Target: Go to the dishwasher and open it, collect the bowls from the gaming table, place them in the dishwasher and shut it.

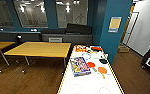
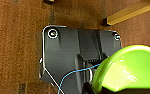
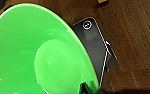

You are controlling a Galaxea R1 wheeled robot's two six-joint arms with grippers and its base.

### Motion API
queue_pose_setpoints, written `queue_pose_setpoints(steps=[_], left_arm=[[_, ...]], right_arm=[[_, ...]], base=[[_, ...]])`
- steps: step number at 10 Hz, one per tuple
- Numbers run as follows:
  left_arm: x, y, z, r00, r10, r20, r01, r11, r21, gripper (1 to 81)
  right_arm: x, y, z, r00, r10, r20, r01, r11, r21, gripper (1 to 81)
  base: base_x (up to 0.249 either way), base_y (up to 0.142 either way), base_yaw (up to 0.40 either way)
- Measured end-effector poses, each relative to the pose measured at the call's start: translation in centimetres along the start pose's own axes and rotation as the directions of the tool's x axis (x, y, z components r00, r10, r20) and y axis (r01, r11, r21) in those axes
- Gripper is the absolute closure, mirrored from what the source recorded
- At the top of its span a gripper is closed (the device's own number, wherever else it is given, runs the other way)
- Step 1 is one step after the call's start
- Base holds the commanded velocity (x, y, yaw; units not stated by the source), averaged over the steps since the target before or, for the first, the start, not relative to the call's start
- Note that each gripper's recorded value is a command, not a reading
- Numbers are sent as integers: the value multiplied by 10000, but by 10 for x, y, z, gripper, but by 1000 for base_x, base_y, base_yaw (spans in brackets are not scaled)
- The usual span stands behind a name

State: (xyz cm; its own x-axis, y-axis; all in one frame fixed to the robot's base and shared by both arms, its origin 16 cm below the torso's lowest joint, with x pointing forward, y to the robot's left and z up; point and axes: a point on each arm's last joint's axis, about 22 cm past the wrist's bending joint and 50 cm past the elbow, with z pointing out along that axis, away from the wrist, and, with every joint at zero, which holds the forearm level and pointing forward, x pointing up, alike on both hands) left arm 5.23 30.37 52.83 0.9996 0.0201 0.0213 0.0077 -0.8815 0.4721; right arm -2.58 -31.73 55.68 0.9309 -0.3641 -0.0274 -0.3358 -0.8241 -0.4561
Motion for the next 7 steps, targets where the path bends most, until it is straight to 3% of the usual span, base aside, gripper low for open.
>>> queue_pose_setpoints(steps=[3,7], left_arm=[[-3,-4,0,10000,7,-31,-7,10000,50,811],[-10,-10,4,10000,17,48,-18,9998,207,811]], right_arm=[[-2,11,0,10000,-47,-33,47,9997,-222,811],[-6,9,4,9999,-141,36,142,9997,-177,811]], base=[[-98,0,0],[-121,0,0]])
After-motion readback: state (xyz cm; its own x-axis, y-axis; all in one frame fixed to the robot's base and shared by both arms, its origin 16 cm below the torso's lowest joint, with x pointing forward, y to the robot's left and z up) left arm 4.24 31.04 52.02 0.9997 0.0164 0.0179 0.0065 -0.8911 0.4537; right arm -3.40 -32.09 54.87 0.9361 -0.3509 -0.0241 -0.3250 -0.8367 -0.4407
